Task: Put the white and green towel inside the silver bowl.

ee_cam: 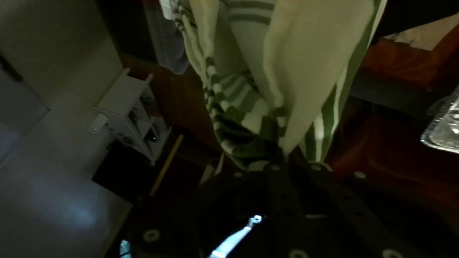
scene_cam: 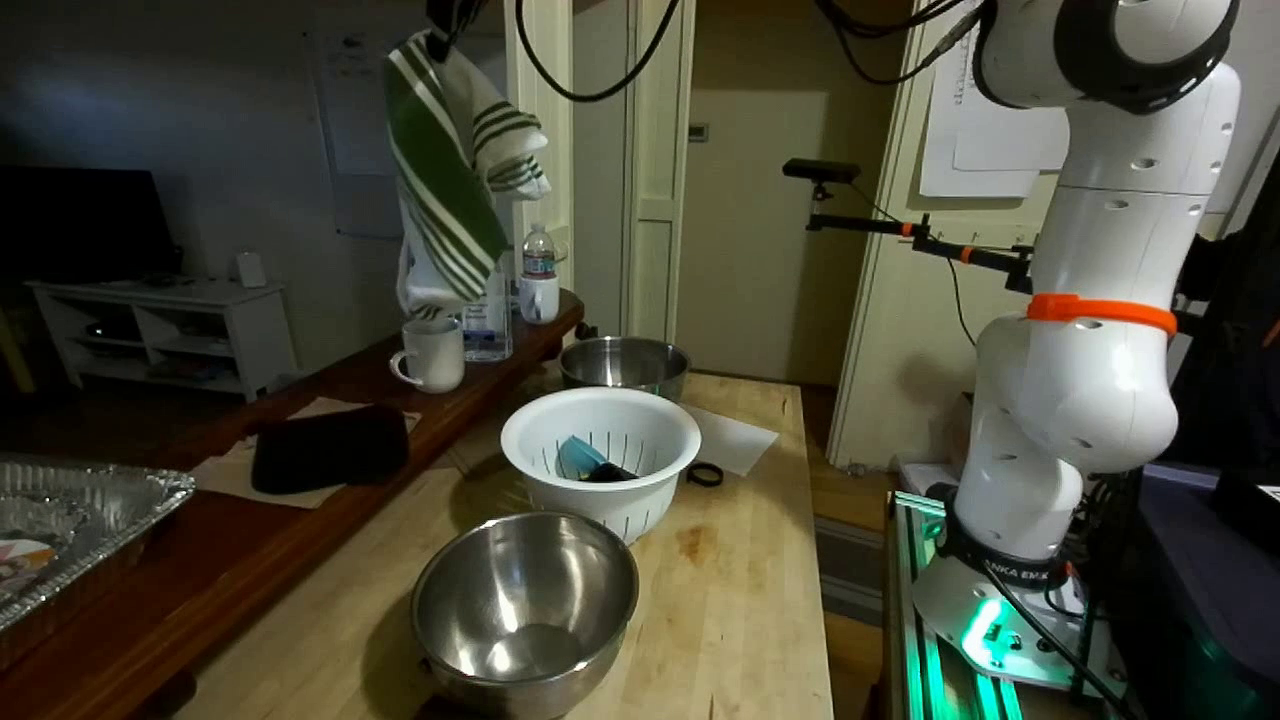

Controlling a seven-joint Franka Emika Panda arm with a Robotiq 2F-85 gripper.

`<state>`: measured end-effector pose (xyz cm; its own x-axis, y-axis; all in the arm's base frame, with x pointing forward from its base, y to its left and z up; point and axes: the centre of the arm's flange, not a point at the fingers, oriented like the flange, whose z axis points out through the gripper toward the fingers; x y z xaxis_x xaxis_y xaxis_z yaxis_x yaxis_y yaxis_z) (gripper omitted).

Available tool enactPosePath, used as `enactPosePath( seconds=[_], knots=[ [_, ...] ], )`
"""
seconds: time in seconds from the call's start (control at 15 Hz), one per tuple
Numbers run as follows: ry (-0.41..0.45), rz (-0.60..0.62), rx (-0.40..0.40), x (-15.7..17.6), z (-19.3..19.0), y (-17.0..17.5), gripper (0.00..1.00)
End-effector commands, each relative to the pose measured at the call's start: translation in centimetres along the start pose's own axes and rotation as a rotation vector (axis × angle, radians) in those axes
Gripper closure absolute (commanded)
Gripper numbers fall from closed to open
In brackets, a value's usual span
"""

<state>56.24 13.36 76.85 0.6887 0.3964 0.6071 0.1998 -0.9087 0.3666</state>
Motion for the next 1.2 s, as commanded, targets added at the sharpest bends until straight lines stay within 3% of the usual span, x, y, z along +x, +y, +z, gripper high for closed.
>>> enactPosePath(
  seconds=[0.0,0.47,0.67,0.73,0.8,1.07,1.13],
  knots=[
    [-0.053,0.143,-0.118,-1.6,-3.5,2.3,0.98],
    [-0.113,0.31,-0.466,-7.5,-7.1,8.0,0.98],
    [-0.171,0.366,-0.607,-10.1,-6.0,9.3,0.98],
    [-0.213,0.406,-0.63,-11.0,-5.3,9.4,0.98],
    [-0.166,0.36,-0.564,-8.3,-6.2,10.3,0.93],
    [-0.207,0.392,-0.603,-9.8,-4.8,10.2,0.93],
    [-0.205,0.393,-0.604,-9.8,-4.8,10.1,0.98]
  ],
)
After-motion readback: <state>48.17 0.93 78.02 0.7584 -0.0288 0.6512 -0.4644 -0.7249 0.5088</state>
